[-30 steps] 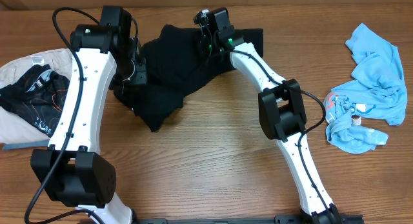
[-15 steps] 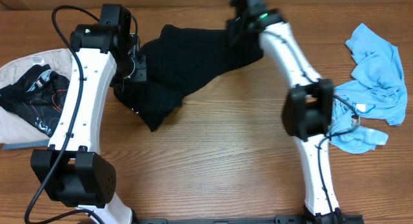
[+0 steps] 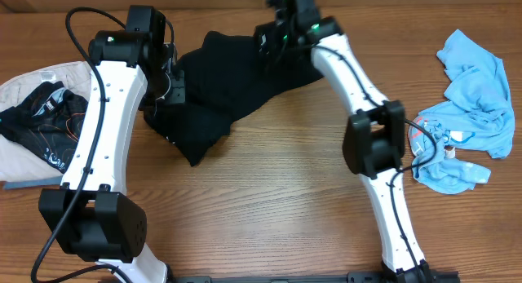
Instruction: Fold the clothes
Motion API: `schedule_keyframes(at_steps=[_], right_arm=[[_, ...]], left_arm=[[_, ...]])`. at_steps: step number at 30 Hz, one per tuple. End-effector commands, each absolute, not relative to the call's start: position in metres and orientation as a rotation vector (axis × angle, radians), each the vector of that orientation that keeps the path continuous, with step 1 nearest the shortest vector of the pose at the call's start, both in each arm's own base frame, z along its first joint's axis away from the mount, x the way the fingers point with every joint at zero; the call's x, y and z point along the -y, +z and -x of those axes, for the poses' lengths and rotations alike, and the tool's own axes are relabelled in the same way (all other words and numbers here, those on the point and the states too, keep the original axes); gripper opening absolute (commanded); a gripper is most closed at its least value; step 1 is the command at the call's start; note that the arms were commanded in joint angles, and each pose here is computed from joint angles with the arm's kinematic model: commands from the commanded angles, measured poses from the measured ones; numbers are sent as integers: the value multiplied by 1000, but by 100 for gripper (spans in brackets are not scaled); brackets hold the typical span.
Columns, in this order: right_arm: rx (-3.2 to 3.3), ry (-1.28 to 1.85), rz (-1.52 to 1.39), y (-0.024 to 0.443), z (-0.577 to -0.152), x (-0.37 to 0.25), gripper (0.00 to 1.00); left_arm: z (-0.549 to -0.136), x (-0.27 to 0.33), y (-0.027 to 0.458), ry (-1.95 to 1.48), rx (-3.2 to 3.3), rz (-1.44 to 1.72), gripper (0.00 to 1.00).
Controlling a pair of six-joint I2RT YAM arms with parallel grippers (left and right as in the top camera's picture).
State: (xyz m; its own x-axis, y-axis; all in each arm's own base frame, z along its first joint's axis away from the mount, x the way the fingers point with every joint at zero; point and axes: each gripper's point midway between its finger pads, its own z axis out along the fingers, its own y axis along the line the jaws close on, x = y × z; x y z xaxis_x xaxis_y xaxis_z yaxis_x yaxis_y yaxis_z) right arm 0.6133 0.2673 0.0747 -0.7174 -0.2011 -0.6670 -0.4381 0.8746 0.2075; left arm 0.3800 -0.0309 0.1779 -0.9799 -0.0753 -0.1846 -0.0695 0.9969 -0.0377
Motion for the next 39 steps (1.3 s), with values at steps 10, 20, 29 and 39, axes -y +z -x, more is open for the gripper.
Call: schedule_keyframes(at_steps=[10, 20, 29, 39], right_arm=[[-2319, 485, 520, 16, -626, -291, 91], [-2320, 486, 511, 15, -627, -290, 4], [-2320, 312, 370, 108, -638, -225, 4], [-2803, 180, 10, 190, -503, -87, 4]], left_arm=[[-378, 27, 179, -30, -2957, 122, 4], [-378, 27, 179, -29, -2956, 122, 4], [-387, 25, 181, -13, -2920, 93, 4], [-394, 3, 191, 63, -2877, 149, 4]])
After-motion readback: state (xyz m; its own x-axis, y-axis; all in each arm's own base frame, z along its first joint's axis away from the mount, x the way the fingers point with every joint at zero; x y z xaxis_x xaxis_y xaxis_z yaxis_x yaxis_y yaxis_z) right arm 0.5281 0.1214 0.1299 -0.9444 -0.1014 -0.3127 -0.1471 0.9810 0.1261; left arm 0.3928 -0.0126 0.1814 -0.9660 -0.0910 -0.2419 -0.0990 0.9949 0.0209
